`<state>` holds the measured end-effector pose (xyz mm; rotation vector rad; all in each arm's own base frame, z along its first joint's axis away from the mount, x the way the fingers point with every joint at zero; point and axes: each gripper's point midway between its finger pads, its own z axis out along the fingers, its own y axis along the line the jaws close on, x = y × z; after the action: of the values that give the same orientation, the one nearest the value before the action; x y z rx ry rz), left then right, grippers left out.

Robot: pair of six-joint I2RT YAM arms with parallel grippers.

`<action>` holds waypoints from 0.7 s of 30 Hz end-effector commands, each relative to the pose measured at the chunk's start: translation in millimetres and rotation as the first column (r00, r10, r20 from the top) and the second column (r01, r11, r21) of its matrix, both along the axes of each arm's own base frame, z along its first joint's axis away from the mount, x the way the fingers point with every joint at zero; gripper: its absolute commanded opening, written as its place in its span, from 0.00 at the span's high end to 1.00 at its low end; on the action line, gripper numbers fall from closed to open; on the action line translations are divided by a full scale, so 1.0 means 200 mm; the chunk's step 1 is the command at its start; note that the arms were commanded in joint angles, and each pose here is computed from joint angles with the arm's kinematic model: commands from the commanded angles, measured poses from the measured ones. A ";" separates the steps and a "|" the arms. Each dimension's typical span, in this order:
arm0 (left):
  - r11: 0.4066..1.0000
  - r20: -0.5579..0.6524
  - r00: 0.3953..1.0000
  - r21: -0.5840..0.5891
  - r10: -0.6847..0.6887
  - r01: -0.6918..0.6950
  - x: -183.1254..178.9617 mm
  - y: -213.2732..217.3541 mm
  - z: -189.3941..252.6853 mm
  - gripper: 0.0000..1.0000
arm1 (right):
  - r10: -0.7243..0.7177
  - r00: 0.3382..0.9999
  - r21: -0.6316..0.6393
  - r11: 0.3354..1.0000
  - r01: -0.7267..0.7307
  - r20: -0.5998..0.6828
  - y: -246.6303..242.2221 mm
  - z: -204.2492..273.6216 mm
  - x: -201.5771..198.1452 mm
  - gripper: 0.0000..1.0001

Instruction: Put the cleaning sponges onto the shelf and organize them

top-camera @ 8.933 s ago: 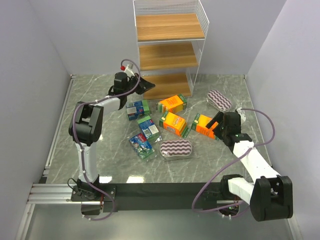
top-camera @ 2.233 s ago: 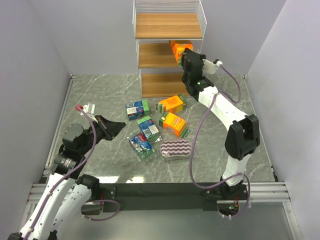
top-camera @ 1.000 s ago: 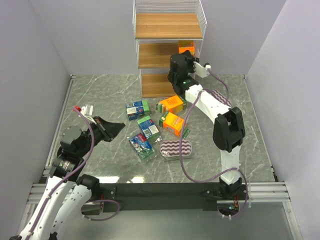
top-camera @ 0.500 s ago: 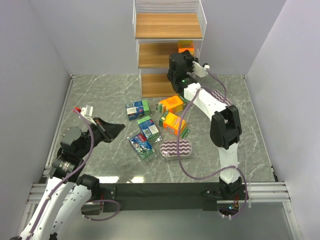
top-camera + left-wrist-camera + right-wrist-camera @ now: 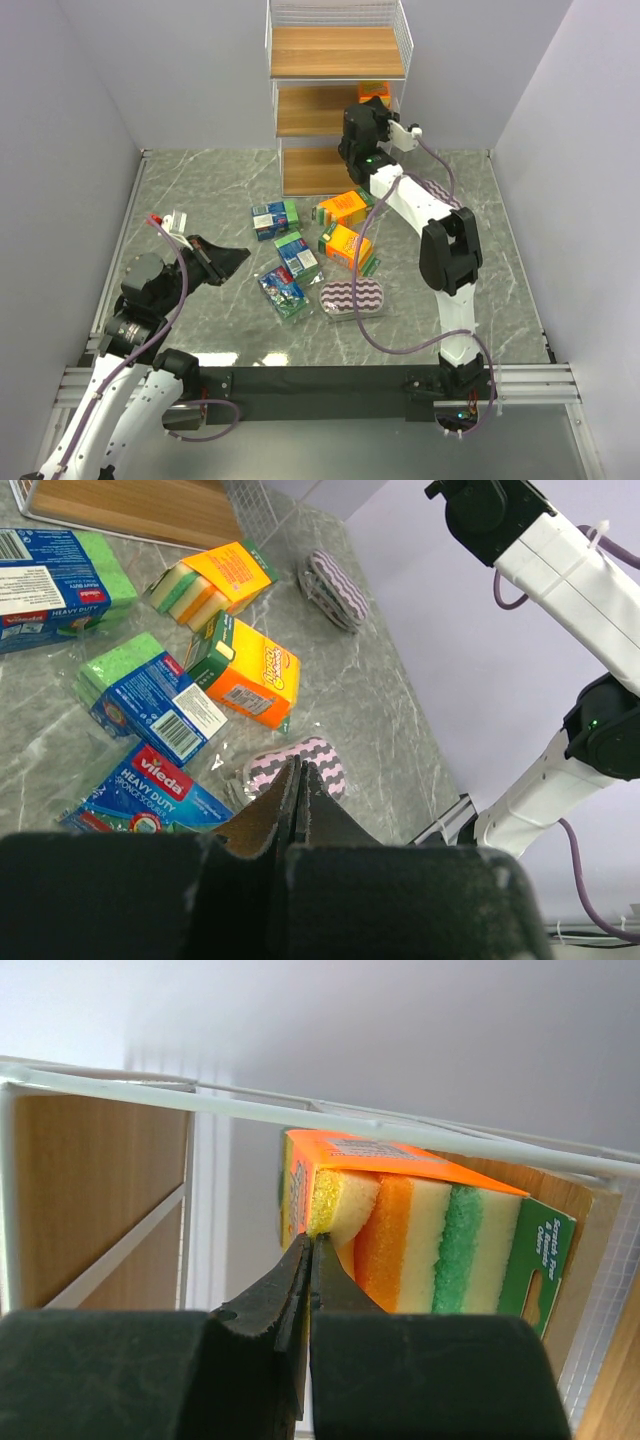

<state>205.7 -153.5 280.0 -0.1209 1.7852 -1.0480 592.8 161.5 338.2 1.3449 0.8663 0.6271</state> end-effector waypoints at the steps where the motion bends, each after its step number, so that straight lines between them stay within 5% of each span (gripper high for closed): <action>1: 1.000 0.031 1.000 -0.010 -0.006 0.007 0.00 -0.01 0.07 0.99 | -0.026 0.997 0.031 0.999 0.024 0.069 -0.03 0.12 0.01 1.00; 7: 1.000 0.034 0.999 -0.008 -0.005 0.005 0.00 0.00 0.07 0.99 | -0.004 0.996 0.029 1.000 0.001 0.086 -0.02 0.15 0.00 0.66; 16: 1.000 0.037 0.999 -0.019 -0.015 0.015 0.00 -0.02 0.08 0.99 | 0.017 0.992 0.048 0.999 -0.023 0.122 -0.06 0.20 -0.10 0.43; 21: 1.000 0.042 0.999 -0.018 -0.015 0.016 0.00 -0.02 0.09 0.99 | 0.034 0.986 0.014 0.999 -0.037 0.161 -0.05 0.20 -0.22 0.40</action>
<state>207.6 -154.4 277.3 -0.1282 1.7986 -1.0493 572.0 160.7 342.1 1.2947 0.8614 0.7074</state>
